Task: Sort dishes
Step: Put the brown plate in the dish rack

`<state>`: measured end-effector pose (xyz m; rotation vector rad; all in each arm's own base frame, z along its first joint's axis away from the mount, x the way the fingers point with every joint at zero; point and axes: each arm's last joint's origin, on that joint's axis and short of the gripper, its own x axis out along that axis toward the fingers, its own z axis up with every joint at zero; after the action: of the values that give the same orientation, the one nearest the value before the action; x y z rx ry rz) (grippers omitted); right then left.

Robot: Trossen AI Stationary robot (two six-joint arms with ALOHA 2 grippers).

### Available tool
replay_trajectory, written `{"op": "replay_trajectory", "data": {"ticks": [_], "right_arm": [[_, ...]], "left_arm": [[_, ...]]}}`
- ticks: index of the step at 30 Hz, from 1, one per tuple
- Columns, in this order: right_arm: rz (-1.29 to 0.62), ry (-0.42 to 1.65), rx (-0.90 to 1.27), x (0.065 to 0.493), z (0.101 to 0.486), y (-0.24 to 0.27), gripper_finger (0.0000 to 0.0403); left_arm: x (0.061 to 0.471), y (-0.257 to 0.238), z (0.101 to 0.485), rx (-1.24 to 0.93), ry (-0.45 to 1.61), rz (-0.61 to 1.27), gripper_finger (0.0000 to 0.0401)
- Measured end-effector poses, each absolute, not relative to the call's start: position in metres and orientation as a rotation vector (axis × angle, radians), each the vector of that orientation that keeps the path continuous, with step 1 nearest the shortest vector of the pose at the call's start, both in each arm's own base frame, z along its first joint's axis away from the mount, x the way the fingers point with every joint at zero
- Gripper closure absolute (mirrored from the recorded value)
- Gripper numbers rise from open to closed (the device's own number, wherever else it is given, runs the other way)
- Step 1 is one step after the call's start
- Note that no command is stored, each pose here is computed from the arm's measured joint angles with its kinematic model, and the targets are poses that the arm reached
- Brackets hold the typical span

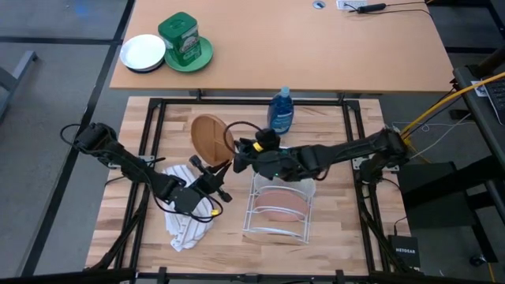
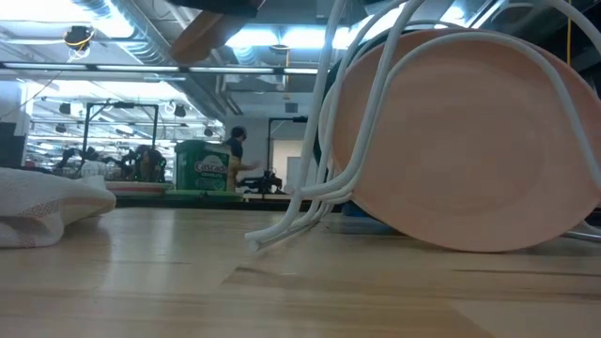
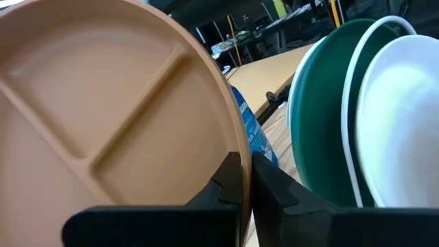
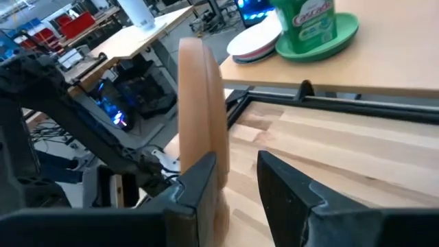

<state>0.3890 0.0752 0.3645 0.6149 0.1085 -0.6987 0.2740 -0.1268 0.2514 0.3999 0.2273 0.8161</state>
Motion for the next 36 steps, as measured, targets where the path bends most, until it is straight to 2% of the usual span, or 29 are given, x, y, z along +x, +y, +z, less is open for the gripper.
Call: {"op": "replay_trajectory", "data": {"ticks": [15,32,36], "right_arm": [[-0.782,0.068,0.483,0.393,0.349,0.107,0.0292],[-0.763,0.026,0.514,0.395,0.350,0.115,0.0292],[-0.764,0.029,0.501,0.403,0.341,0.118,0.0292]], "left_arm": [[0.274,-0.123,0.245,0.424,0.264,0.817,0.0400],[0.275,-0.121,0.244,0.407,0.261,0.823,0.0400],[0.276,-0.119,0.244,0.391,0.258,0.810,0.0400]]}}
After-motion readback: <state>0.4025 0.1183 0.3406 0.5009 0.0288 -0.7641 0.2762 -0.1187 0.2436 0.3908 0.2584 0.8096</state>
